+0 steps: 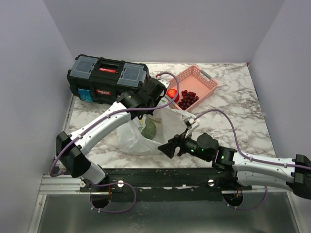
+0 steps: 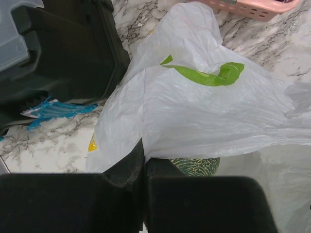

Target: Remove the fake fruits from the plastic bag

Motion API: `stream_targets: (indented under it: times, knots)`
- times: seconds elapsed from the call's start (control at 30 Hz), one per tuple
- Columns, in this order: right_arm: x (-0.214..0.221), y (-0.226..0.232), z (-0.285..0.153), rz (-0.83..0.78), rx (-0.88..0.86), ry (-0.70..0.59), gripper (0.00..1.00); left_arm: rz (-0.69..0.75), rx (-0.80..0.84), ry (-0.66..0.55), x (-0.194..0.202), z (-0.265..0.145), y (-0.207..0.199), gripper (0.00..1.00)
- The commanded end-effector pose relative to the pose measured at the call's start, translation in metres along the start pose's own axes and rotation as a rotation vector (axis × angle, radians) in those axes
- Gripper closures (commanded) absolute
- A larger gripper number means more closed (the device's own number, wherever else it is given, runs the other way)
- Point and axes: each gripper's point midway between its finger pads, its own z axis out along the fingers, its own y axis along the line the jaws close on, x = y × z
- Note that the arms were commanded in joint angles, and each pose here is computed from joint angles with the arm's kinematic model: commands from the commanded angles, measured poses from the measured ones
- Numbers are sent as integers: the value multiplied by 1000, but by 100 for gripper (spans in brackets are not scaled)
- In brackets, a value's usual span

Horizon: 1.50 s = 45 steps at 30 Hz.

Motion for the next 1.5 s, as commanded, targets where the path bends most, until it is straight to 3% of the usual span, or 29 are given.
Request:
stream_targets:
  times: [0.0, 0.23, 0.5, 0.6, 0.87, 1.07, 1.17, 1.47]
  knots:
    - [-9, -6, -1, 9, 59, -23, 9, -17, 34, -112, -25, -30, 5, 100]
    - [-30, 3, 9, -41, 100, -24, 10, -81, 209, -324, -52, -79, -9, 100]
    - [-77, -16, 7, -71, 293, -178, 4, -141, 221, -428, -72, -116, 1, 100]
    - [-89, -16, 4, -99, 334, -187, 4, -137, 227, -454, -73, -118, 2, 100]
    - [-66, -17, -4, -84, 338, -53, 6, -108, 345, -481, -56, -106, -24, 100]
    - [-72, -7, -5, -38, 291, -90, 6, -65, 345, -508, -47, -108, -22, 100]
    - [-67, 1, 13, -37, 243, -86, 9, -49, 364, -502, -42, -108, -25, 100]
    - [-40, 43, 90, -84, 48, 40, 37, -53, 398, -490, -38, -107, -32, 100]
